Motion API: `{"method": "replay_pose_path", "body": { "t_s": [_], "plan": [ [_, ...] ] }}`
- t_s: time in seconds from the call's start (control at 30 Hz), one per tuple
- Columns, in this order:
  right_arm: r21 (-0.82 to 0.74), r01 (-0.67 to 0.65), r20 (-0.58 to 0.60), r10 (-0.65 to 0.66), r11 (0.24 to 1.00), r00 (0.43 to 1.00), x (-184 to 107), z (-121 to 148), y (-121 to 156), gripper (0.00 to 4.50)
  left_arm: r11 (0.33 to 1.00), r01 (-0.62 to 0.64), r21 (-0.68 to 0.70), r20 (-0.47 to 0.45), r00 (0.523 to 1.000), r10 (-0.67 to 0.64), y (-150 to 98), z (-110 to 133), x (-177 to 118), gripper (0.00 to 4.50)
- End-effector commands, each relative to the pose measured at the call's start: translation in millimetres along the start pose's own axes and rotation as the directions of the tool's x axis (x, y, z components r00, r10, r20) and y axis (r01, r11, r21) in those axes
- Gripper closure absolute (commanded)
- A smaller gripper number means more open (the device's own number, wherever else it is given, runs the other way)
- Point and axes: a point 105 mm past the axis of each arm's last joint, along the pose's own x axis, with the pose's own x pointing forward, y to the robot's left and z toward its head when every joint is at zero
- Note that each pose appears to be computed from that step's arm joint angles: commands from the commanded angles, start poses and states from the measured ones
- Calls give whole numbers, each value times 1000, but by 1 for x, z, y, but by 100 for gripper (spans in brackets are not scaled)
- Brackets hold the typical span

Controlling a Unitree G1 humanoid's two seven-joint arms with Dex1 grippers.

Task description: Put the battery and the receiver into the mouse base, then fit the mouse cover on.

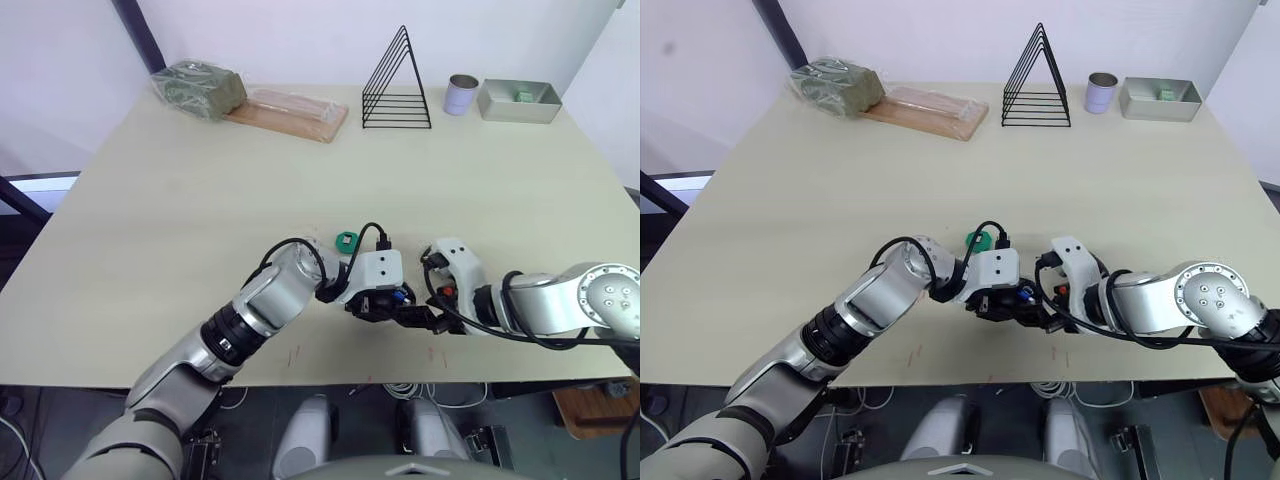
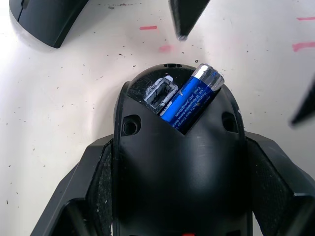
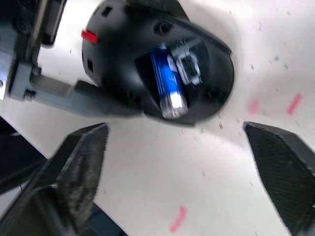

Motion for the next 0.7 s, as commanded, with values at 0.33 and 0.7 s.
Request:
{"method": "replay_pose_path", "body": {
  "t_s": [0.33, 0.7],
  "plan": [
    [-374, -60, 368, 207, 926, 906, -37, -12, 25, 5, 999, 31, -12, -16, 999, -31, -10, -6, 7, 157],
    [-372, 61, 622, 200, 926, 757, -18, -14, 6, 5, 999, 42, -7, -19, 999, -42, -10, -5, 6, 157]
  ]
}}
